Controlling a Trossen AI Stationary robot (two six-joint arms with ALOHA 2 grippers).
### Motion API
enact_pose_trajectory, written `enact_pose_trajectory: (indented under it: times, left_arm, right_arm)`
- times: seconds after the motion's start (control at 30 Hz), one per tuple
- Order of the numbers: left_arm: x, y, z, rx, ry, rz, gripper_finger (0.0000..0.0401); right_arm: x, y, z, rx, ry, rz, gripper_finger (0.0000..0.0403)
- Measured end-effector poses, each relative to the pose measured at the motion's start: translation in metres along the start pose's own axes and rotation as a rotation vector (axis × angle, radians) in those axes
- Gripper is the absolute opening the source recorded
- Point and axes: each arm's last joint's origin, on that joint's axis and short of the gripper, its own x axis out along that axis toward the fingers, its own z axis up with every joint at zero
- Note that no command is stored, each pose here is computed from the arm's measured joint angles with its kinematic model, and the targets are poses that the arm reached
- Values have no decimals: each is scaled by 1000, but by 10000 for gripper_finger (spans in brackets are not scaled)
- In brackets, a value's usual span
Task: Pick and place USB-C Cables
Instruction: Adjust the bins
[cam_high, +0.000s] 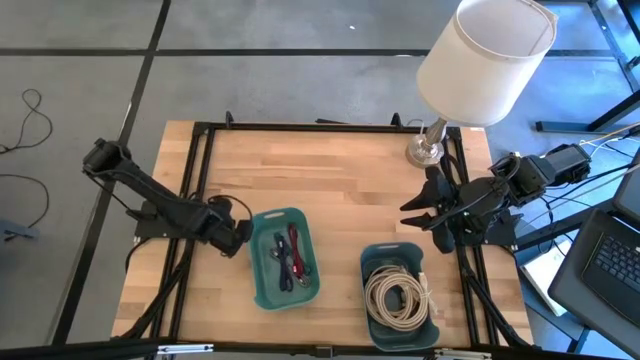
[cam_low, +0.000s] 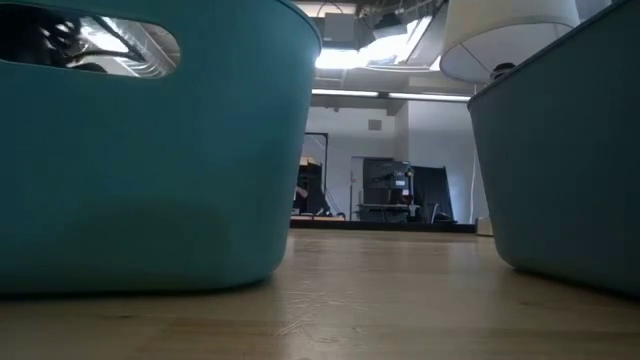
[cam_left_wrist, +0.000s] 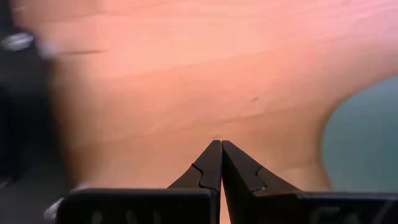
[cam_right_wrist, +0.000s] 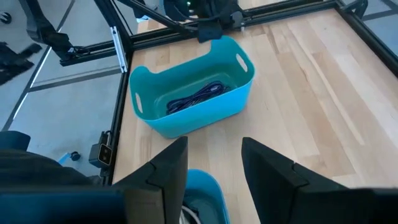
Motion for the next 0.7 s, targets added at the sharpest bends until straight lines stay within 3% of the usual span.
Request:
enact_pose_trajectory:
  times: [0.3, 0.47, 0.6, 0.7]
  left_arm:
    - [13, -18, 34, 59, -109, -93, 2]
    - [16, -36, 51, 114, -105, -226, 1]
    - [16, -49, 57, 122, -92, -338, 1]
    - [17, -54, 55, 128, -84, -364, 2]
  right_arm:
    - [0, 1, 1, 7, -12, 7, 154]
    - [0, 1, 1, 28, -14, 9, 154]
    - [0, 1, 1, 40, -11, 16, 154]
    - [0, 1, 1, 42, -9, 18, 154]
